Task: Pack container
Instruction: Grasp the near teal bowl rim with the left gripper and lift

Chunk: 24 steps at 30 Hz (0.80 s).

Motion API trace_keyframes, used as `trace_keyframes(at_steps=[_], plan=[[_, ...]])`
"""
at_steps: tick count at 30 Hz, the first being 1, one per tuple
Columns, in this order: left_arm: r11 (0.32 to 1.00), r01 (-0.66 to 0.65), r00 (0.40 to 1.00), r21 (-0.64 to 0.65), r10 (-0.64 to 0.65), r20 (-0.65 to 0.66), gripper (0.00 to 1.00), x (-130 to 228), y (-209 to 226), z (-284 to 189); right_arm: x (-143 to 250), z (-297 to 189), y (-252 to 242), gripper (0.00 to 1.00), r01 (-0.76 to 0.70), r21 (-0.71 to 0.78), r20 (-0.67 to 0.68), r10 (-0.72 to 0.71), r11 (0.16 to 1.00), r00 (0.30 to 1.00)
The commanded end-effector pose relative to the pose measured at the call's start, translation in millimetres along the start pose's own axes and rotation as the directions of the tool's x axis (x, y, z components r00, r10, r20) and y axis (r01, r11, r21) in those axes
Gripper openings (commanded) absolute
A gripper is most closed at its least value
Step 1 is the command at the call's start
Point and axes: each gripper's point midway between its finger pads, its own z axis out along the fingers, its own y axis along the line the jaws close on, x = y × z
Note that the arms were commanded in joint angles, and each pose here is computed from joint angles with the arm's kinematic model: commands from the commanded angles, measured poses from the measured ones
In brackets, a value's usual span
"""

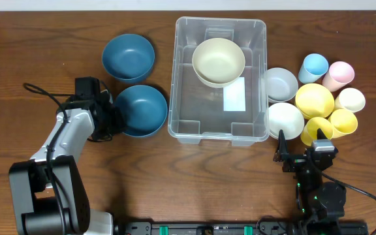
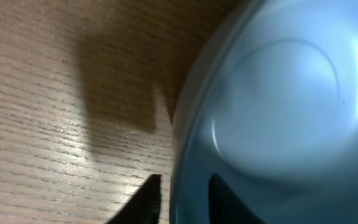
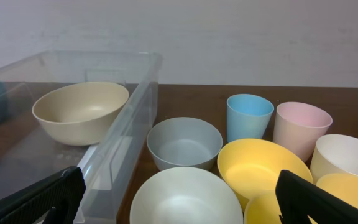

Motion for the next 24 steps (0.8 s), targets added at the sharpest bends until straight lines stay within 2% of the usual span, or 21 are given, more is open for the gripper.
trace_keyframes(at_steps=[1, 2, 5, 9, 15, 21, 24], plan=[[0.999, 0.032, 0.999, 0.012, -0.032, 0.011, 0.2, -6, -3, -2, 0, 0, -3, 0.99, 0.011, 0.011, 0.001, -0.011, 1.0, 1.0], [0.999, 0.032, 0.999, 0.013, -0.032, 0.015, 0.19, -7, -3, -3, 0, 0, -3, 0.99, 0.011, 0.011, 0.001, -0.011, 1.0, 1.0], [0.999, 0.029, 0.999, 0.016, -0.03, 0.024, 0.06, -10, -5, -8, 0, 0, -3, 0.99, 0.011, 0.011, 0.001, -0.011, 1.0, 1.0], [0.998, 0.045, 0.997, -0.043, -0.043, 0.06, 0.06, -18, 0, -29, 0, 0, -3, 0.99, 0.011, 0.011, 0.001, -0.011, 1.0, 1.0], [0.983, 0.062, 0.983, -0.174, -0.03, 0.181, 0.06, -34, 12, -91, 0, 0, -3, 0.99, 0.011, 0.011, 0.001, -0.011, 1.0, 1.0], [0.995, 0.064, 0.92, -0.071, -0.031, 0.391, 0.06, -55, -19, -163, 0, 0, -3, 0.99, 0.011, 0.011, 0.001, -0.011, 1.0, 1.0], [0.998, -0.032, 0.874, 0.046, 0.005, 0.486, 0.06, -65, -56, -197, 0, 0, -3, 0.99, 0.011, 0.011, 0.001, -0.011, 1.0, 1.0]])
